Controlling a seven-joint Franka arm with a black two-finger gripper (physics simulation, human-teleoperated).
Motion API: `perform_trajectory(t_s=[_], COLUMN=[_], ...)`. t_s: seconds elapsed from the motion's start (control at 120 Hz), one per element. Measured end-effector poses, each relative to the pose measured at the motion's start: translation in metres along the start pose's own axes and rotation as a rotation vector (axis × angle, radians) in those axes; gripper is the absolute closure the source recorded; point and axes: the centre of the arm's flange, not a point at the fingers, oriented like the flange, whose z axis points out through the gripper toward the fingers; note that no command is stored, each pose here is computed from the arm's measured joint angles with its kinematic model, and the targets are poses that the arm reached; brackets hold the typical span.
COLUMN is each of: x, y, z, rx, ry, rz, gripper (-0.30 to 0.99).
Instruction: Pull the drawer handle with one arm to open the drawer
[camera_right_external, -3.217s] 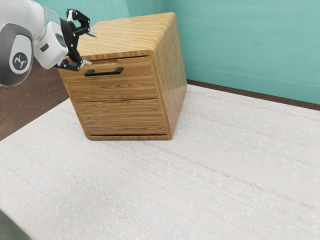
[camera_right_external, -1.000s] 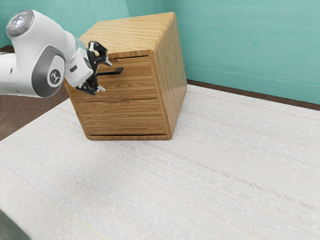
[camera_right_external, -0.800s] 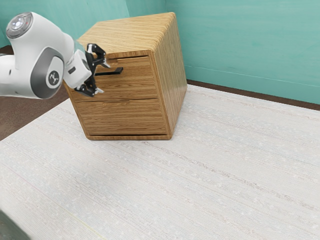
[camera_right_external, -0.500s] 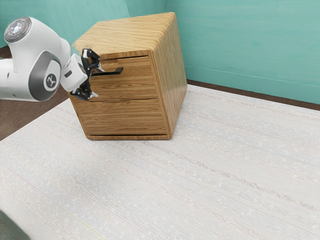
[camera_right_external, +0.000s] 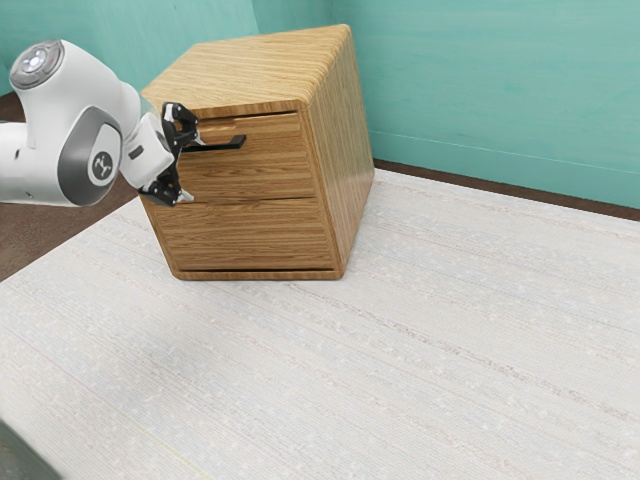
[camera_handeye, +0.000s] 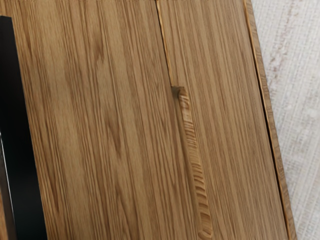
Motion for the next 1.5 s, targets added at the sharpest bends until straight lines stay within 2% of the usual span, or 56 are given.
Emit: perform_trajectory(t_s=[0.225,0.525,0.875,1.175,1.5], x=[0.008,0.019,0.022,0.028,0.024], y=[-0.002,-0.002,0.019,0.034,0.054], z=[-0.001,-0.01,-0.022,-0.04,-0.051], rx=[0.004,0.013,-0.002,0.0,-0.009], ry=[0.01,0.021,0.029,0.036,0.032], rz=[0.009,0.025,0.024,0.032,0.031], gripper=[0.1,0.22,0.16,0.21,0.16])
